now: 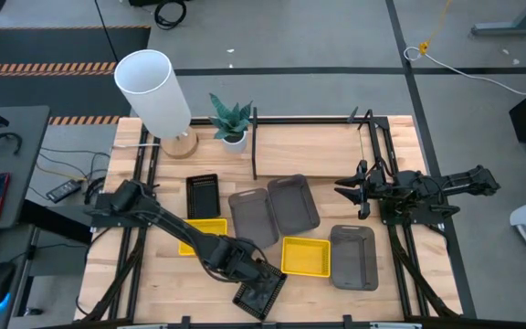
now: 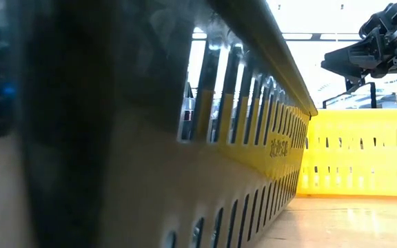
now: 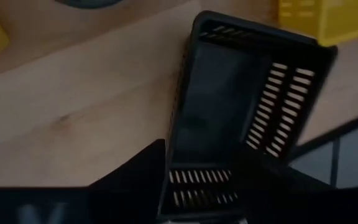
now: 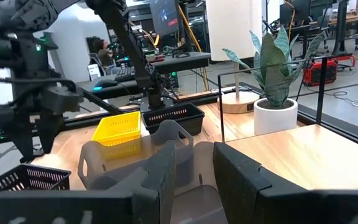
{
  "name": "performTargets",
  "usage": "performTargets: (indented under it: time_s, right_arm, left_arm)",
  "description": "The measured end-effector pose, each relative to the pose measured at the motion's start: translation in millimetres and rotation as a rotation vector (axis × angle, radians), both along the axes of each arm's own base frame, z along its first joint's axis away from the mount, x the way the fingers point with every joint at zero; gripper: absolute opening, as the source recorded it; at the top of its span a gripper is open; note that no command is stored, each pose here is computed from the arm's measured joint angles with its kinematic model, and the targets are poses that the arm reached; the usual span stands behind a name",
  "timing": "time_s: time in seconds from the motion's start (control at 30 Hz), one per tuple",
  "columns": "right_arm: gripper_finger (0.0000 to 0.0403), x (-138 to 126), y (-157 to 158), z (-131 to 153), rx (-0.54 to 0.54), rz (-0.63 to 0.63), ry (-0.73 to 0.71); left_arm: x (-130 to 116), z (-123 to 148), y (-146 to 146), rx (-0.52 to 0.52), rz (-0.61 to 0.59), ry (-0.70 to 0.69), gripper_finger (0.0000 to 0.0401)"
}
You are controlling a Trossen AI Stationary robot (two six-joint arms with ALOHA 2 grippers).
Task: Stack baskets on shelf by color
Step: Stack the bottom black bin on the stacked black bins
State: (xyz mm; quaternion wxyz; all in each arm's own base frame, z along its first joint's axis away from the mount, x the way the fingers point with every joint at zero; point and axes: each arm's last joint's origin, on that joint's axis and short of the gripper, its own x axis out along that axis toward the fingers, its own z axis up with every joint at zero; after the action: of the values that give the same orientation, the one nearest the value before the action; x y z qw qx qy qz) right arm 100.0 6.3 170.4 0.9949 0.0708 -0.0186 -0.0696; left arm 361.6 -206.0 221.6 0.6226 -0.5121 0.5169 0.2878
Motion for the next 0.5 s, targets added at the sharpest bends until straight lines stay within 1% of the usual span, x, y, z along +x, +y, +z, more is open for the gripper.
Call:
performTargets:
  time_s: [0.17,0.5]
  right_arm:
    - [0.0113,0.0,0.0,0.0,0.0,0.0,0.0]
    - [0.0113,0.0,0.0,0.0,0.0,0.001,0.0]
  left_arm:
    - [3.6,-17.0,-1.9,0.041,0.005,0.033,0.0177]
    - [7.9,-44.7,-5.1,0.083,-0.009,0.095,0.0173]
